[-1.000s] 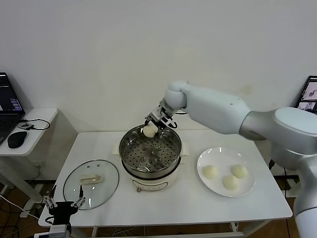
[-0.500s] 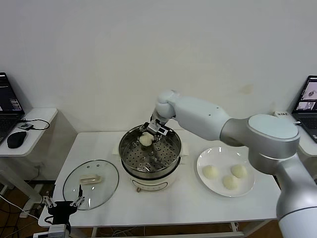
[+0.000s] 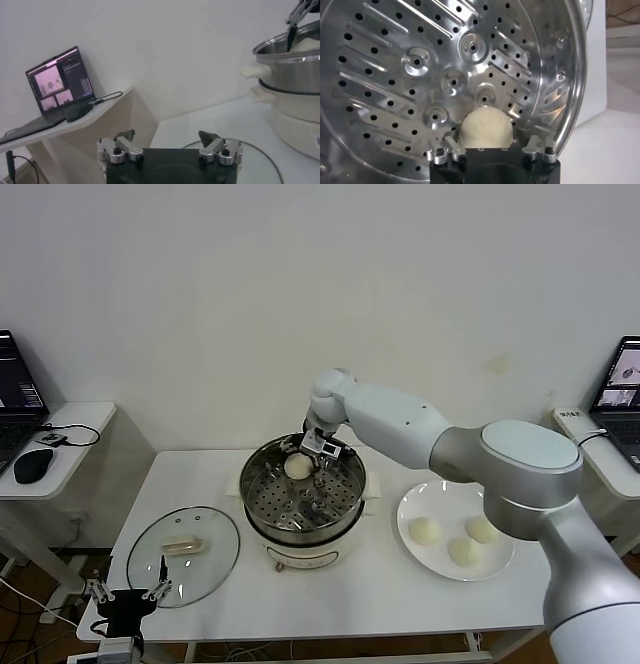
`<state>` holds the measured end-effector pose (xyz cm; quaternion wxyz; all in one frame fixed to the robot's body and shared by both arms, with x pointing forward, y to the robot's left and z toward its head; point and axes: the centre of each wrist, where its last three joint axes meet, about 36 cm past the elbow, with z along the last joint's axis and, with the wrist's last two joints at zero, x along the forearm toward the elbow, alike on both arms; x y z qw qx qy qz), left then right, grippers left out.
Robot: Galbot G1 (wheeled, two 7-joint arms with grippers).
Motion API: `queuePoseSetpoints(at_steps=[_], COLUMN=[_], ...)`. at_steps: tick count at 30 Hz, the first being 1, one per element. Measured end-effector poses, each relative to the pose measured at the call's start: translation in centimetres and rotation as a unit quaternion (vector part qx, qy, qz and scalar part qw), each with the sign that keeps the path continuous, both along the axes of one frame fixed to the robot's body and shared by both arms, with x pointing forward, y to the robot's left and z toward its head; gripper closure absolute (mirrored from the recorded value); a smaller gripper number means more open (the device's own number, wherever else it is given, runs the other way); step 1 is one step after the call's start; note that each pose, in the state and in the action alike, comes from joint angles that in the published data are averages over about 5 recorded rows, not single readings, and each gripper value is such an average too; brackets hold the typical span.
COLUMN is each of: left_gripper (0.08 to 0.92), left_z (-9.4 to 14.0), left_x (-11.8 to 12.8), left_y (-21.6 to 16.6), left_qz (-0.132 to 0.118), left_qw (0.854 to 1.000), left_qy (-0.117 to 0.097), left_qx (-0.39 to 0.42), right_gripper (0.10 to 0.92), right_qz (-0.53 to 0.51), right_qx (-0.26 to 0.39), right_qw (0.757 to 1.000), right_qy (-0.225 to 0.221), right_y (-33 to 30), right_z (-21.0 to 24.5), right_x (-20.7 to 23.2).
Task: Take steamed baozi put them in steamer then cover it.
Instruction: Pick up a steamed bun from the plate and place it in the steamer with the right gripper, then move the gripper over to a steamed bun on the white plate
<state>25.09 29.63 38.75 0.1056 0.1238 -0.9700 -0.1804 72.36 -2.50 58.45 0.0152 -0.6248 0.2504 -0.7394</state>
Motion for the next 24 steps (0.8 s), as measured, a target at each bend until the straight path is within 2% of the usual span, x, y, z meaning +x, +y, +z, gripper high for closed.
queuePoseSetpoints(at_steps=[5,11,18,24], left_gripper=[0.177,0.177,0.177,0.177], left_z=[0.4,0.9,1.2,1.1], left_x=[0.0,0.1,0.4,0.6], left_y=[0.0,-0.1,-0.2,-0.3], left_qz=[-0.004,-0.012,-0.024,-0.031], left_qw=[1.000,1.000,1.000,0.999], left_qy=[-0.003,-0.006,-0.008,-0.006], left_qx=[0.002,0.003,0.005,0.006], right_gripper=[0.199,0.200,0.200,0.199], right_qz=[-0.074,-0.180,-0.285,-0.358], right_qx=[0.035,0.086,0.110,0.106], right_qw=[0.996,0.979,0.950,0.925], right_qy=[0.017,0.045,0.069,0.070], right_y=[-1.3,-5.0,-12.1,-19.9], right_z=[2.3,5.5,7.6,7.7], right_x=[-1.1,-3.2,-6.3,-9.1])
